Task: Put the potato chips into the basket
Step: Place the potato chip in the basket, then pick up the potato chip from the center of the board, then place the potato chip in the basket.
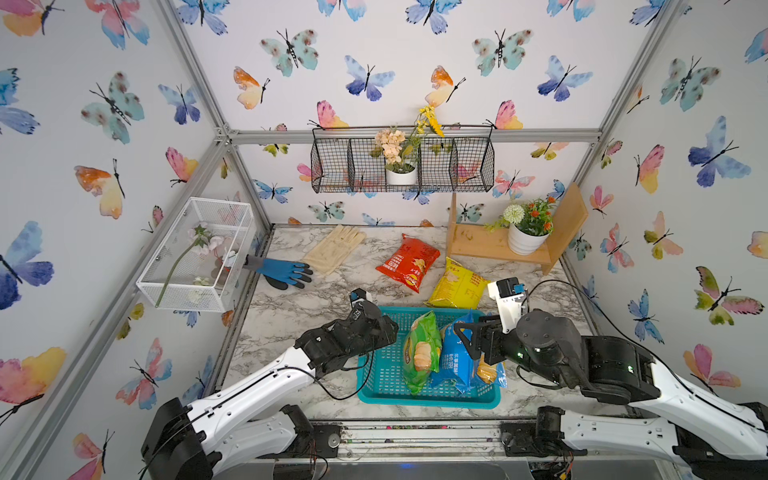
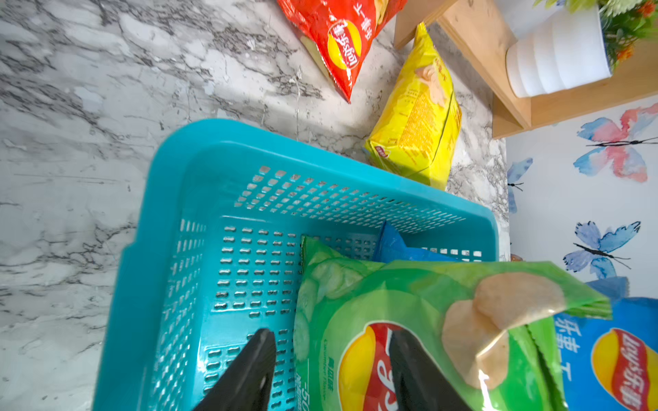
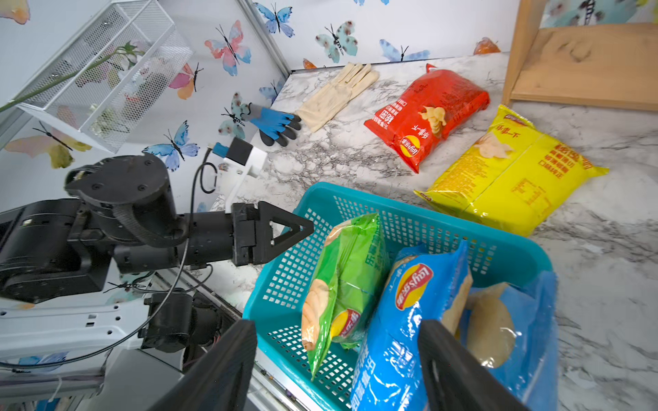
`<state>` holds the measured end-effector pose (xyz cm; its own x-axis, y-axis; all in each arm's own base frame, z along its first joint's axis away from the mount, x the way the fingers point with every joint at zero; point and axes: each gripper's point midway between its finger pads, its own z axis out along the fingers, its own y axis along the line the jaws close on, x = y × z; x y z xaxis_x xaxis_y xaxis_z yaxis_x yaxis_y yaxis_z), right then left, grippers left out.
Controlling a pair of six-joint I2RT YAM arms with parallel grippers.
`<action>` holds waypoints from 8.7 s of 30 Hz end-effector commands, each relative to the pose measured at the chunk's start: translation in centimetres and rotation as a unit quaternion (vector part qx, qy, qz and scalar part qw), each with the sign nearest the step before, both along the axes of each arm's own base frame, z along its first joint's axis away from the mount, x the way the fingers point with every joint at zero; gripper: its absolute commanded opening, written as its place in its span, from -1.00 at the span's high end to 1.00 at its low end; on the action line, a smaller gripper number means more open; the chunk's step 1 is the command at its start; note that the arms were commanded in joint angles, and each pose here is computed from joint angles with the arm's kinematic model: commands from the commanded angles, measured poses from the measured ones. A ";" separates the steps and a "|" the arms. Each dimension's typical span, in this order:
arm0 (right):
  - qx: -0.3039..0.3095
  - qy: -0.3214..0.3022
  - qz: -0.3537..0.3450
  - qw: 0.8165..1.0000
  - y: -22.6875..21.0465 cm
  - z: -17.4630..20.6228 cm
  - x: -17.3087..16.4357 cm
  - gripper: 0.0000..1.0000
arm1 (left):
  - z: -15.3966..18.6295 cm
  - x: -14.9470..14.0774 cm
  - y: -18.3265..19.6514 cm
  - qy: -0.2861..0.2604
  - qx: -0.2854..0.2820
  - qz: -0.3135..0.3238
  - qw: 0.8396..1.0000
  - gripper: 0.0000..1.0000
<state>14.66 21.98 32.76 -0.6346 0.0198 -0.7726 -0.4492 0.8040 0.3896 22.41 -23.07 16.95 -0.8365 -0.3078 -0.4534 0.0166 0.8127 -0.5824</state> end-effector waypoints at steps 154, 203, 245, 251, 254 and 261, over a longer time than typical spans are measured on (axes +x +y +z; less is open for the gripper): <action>-0.208 -0.048 0.117 0.970 13.0 -1.9 8.5 -0.54 | 21.2 12.2 3.8 -0.162 -0.218 -0.096 0.957 1.00; -0.159 -0.020 0.173 0.972 14.8 -1.9 6.5 -0.08 | 25.6 3.8 4.2 -0.172 -0.271 -0.116 0.940 1.00; -0.044 0.213 0.167 0.962 15.0 -6.2 -2.8 0.97 | 13.4 0.2 1.9 -0.072 -0.239 -0.099 0.963 0.14; -0.044 0.233 0.159 0.958 16.1 -8.8 -3.7 0.96 | 9.6 -0.3 1.5 -0.045 -0.225 -0.092 0.969 0.14; -0.050 0.237 0.147 0.959 16.4 -10.0 -3.5 0.95 | 7.7 -0.5 1.9 -0.036 -0.215 -0.085 0.972 0.14; -0.055 0.249 0.150 0.955 17.7 -12.4 -3.5 0.88 | 5.3 -0.7 2.6 -0.028 -0.197 -0.073 0.977 0.14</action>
<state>10.76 38.46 20.46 -0.8887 -0.3080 -0.3398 -0.4502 0.7269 0.5186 21.25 -20.91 21.58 -0.8923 -0.3249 -0.3134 0.1168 0.5044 -0.8555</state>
